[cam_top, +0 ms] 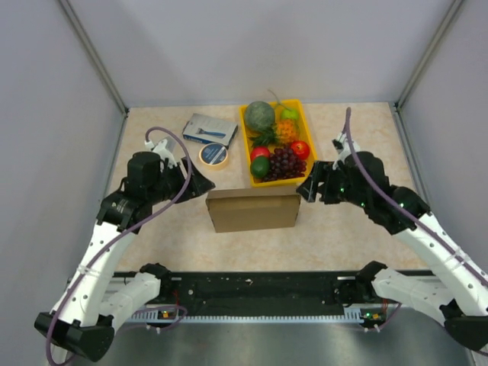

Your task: Fold the paper box

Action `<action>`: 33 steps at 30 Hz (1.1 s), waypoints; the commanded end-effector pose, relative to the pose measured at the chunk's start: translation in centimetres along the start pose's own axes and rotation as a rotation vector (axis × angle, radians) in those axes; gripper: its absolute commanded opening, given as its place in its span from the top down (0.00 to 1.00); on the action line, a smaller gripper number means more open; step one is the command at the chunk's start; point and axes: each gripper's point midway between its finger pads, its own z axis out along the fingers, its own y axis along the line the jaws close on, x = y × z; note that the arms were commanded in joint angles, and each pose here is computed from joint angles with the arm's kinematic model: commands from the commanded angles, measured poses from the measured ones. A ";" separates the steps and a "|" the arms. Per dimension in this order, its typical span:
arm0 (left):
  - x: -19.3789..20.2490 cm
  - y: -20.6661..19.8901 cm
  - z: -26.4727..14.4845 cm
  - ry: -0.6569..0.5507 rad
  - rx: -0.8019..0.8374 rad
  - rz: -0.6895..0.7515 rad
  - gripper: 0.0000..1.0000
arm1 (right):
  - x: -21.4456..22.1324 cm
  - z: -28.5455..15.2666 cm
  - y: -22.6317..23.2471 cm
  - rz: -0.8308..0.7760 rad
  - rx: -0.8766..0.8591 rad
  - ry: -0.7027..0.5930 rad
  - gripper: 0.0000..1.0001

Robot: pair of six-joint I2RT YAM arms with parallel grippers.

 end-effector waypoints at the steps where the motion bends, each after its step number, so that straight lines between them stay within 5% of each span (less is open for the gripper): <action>1: 0.8 -1.4 0.1 0.032 0.102 -0.035 0.32 | -0.8 0.2 1.1 0.289 -0.115 0.111 0.32; 10: 3.0 0.3 1.9 0.074 0.104 -0.073 0.41 | -0.8 2.5 0.8 0.427 -0.190 0.142 0.41; 25: 4.1 2.4 2.8 0.059 0.098 -0.087 0.36 | 2.2 4.3 -1.1 0.457 -0.162 0.189 0.43; 30: 2.2 0.8 1.3 -0.021 0.148 -0.038 0.27 | 2.0 4.3 -1.9 0.486 -0.154 0.174 0.44; 33: 0.9 0.6 0.8 -0.042 0.129 -0.028 0.08 | 0.9 3.8 -2.1 0.498 -0.180 0.147 0.39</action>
